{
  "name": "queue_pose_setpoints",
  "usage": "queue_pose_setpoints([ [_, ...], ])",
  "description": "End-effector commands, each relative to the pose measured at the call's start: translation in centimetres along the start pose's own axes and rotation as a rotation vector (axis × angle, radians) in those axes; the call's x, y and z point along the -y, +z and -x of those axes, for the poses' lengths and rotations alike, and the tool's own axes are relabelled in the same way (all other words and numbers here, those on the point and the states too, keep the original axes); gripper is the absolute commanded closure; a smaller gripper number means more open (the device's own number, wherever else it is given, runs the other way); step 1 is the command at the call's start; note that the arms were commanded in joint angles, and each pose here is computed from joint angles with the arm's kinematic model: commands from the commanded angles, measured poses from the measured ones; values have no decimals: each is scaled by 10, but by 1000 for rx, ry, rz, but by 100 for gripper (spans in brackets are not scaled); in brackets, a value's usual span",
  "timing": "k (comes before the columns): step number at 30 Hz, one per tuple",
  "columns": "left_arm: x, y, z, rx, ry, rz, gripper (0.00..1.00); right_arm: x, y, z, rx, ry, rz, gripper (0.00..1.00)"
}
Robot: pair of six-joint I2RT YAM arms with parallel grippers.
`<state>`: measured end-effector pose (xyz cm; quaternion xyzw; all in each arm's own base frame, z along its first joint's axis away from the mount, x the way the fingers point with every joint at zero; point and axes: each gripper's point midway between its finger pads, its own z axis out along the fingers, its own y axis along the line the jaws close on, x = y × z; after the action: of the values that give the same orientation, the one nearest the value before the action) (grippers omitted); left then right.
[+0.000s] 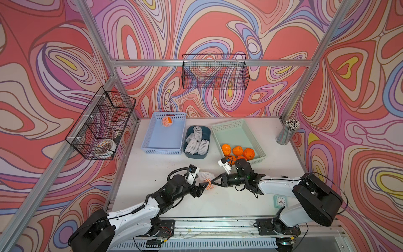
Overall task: Remove foam nets from oranges
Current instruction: Remove the foam net from the orange.
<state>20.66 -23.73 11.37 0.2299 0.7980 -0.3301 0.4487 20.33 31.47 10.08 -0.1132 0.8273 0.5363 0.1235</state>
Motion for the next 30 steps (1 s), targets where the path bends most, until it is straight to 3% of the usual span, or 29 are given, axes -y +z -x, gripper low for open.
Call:
queue_pose_setpoints([
  [1,4,-2,2,5,-45,-24,21,-6,-2,2,11,-11,28,100],
  [12,12,10,-4,-29,-71,-84,25,-11,-2,1,16,-6,72,100],
  [30,24,19,12,6,-56,-151,49,1,4,-3,1,17,49,100],
])
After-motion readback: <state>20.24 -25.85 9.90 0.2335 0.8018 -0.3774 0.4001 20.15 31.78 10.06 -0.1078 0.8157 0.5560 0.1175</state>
